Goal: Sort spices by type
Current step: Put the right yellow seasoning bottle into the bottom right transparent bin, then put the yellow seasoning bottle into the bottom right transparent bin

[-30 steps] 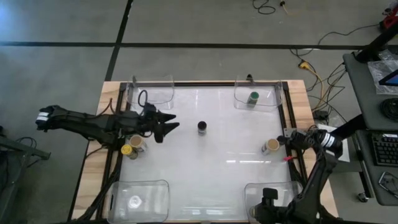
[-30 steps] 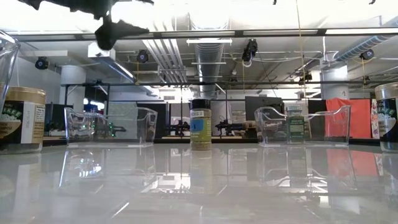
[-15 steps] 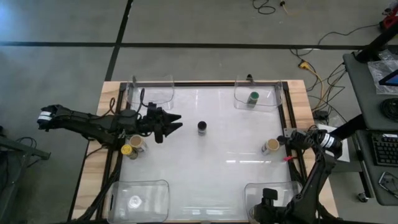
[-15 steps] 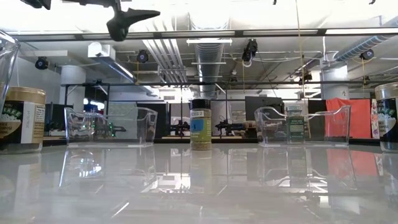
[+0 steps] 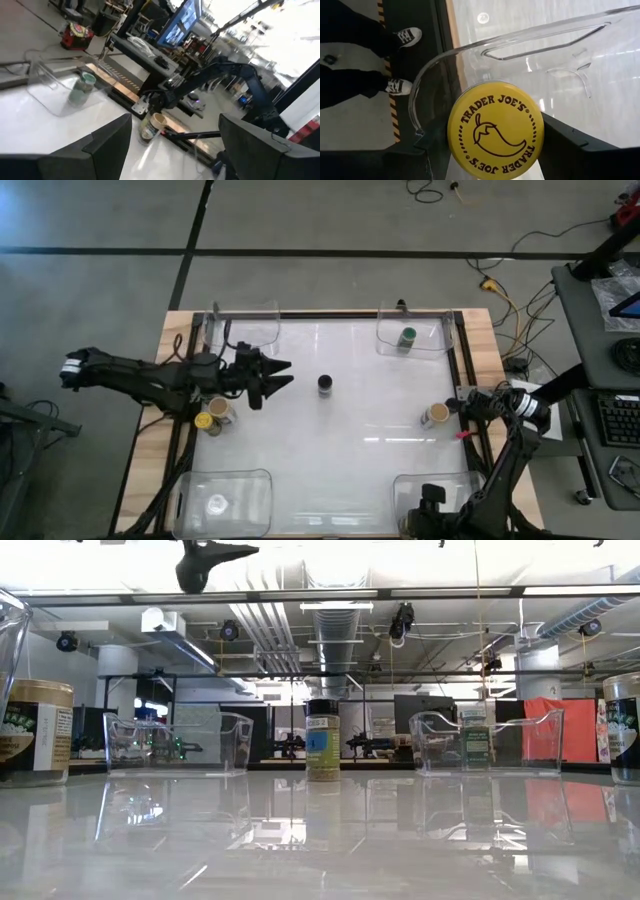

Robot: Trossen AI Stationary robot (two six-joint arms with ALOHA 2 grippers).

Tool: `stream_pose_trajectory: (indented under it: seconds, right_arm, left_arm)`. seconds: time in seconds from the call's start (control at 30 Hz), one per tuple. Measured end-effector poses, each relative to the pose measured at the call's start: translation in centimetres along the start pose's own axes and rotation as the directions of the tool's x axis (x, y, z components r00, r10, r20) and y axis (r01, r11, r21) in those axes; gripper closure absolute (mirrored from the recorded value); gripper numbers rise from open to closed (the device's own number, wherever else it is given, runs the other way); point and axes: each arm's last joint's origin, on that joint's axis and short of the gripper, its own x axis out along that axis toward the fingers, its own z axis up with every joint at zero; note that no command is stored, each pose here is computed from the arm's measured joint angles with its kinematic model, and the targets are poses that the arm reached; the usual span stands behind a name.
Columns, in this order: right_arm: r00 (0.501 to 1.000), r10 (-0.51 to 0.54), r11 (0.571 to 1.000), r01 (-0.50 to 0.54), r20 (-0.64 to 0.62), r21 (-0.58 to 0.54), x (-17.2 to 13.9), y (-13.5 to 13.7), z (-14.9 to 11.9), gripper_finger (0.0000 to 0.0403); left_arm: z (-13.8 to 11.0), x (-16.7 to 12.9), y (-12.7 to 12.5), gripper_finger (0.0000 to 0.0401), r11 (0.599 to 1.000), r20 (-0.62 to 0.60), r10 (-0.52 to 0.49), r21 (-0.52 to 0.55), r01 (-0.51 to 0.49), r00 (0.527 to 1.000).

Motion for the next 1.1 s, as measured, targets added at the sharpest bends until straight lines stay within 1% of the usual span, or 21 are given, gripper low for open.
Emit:
stream_pose_trajectory:
  seconds: [0.07, 0.17, 0.33, 0.5, 0.7, 0.93, 1.1]
  right_arm:
    - [1.000, 0.002, 1.000, -0.002, -0.005, 0.000, 0.0, 0.0, 0.0, 0.0169]
    - [1.000, 0.006, 1.000, -0.006, -0.015, 0.002, 0.0, 0.0, 0.0, 0.0143]
    - [1.000, 0.004, 1.000, -0.004, -0.015, -0.002, 0.0, 0.0, -0.1, 0.0103]
    - [1.000, 0.014, 1.000, -0.014, -0.010, -0.001, -0.5, 0.2, 0.2, 0.0079]
    - [1.000, 0.026, 1.000, -0.026, -0.004, 0.003, -1.6, 0.7, 0.8, 0.0077]
    - [1.000, 0.031, 1.000, -0.031, 0.001, 0.005, -4.2, 1.2, 1.8, 0.0076]
    - [0.994, 0.107, 0.994, -0.107, 0.010, 0.031, -7.0, 2.1, 3.3, 0.0076]
  left_arm:
    - [0.7, 0.2, -0.5, 0.0118, 0.999, -0.035, 0.024, 0.050, -0.022, 0.999]
    - [1.8, 0.4, -1.4, 0.0118, 0.992, -0.080, 0.056, 0.121, -0.046, 0.995]
    - [3.4, 0.9, -2.7, 0.0118, 0.981, -0.157, 0.097, 0.181, -0.068, 0.983]
    - [4.6, 1.5, -3.7, 0.0118, 0.973, -0.156, 0.093, 0.224, -0.056, 0.983]
    - [4.8, 1.8, -3.9, 0.0118, 0.968, -0.157, 0.093, 0.247, -0.052, 0.983]
    - [4.3, 2.3, -3.8, 0.0118, 0.966, -0.170, 0.102, 0.252, -0.057, 0.980]
    - [4.2, 2.4, -3.8, 0.0118, 0.968, -0.171, 0.103, 0.243, -0.059, 0.980]
